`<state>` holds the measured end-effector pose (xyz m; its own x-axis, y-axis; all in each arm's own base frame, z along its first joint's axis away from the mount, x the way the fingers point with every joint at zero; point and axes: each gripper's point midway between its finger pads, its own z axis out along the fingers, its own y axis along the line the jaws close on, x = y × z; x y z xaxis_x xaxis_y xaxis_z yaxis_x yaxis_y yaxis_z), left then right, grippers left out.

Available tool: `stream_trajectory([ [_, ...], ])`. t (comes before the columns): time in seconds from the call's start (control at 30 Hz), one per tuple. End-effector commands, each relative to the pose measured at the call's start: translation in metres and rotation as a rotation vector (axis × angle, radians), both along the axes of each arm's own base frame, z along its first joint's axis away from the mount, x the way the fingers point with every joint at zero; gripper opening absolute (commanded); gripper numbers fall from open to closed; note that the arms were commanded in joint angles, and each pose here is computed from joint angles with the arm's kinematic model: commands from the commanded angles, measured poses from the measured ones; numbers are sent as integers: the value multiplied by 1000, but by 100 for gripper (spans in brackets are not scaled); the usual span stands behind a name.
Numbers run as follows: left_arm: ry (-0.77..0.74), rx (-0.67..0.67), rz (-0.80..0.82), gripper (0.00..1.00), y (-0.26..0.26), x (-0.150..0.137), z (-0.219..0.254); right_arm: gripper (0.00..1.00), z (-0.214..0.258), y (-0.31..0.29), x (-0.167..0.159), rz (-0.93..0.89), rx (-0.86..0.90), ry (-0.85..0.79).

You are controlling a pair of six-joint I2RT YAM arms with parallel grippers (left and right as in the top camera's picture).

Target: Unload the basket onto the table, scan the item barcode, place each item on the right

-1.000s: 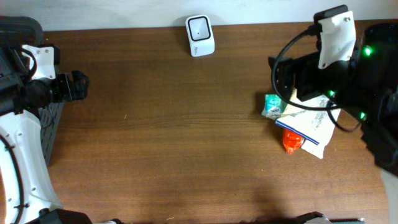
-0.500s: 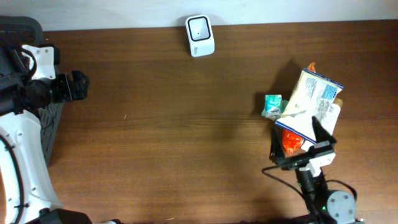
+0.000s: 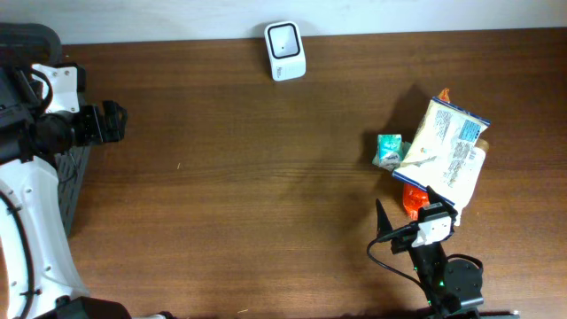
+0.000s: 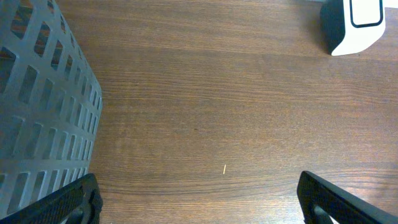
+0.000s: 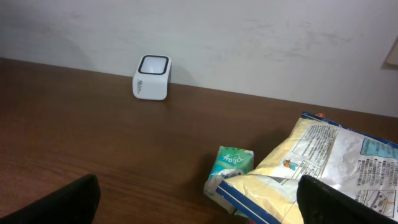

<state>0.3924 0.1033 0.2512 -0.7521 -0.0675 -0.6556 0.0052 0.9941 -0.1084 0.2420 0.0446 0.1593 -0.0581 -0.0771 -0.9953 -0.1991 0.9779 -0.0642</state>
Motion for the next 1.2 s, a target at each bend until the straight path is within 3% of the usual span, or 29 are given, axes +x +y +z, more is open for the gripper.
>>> stream_trajectory([
  [0.0,-16,4,-10,99,-1,0,5,99,-2,0,0,3,-3,-2],
  [0.7,-41,14,-23,99,-7,-2,15,99,-2,0,0,3,-3,-2],
  [0.8,-152,57,-74,99,-34,-18,59,99,-2,0,0,3,-3,-2],
  [0.97,-375,111,-232,99,-105,-71,131,99,-2,0,0,3,-3,-1],
  [1.17,-379,102,-280,99,-129,-129,74,99,-2,0,0,3,-3,-2],
])
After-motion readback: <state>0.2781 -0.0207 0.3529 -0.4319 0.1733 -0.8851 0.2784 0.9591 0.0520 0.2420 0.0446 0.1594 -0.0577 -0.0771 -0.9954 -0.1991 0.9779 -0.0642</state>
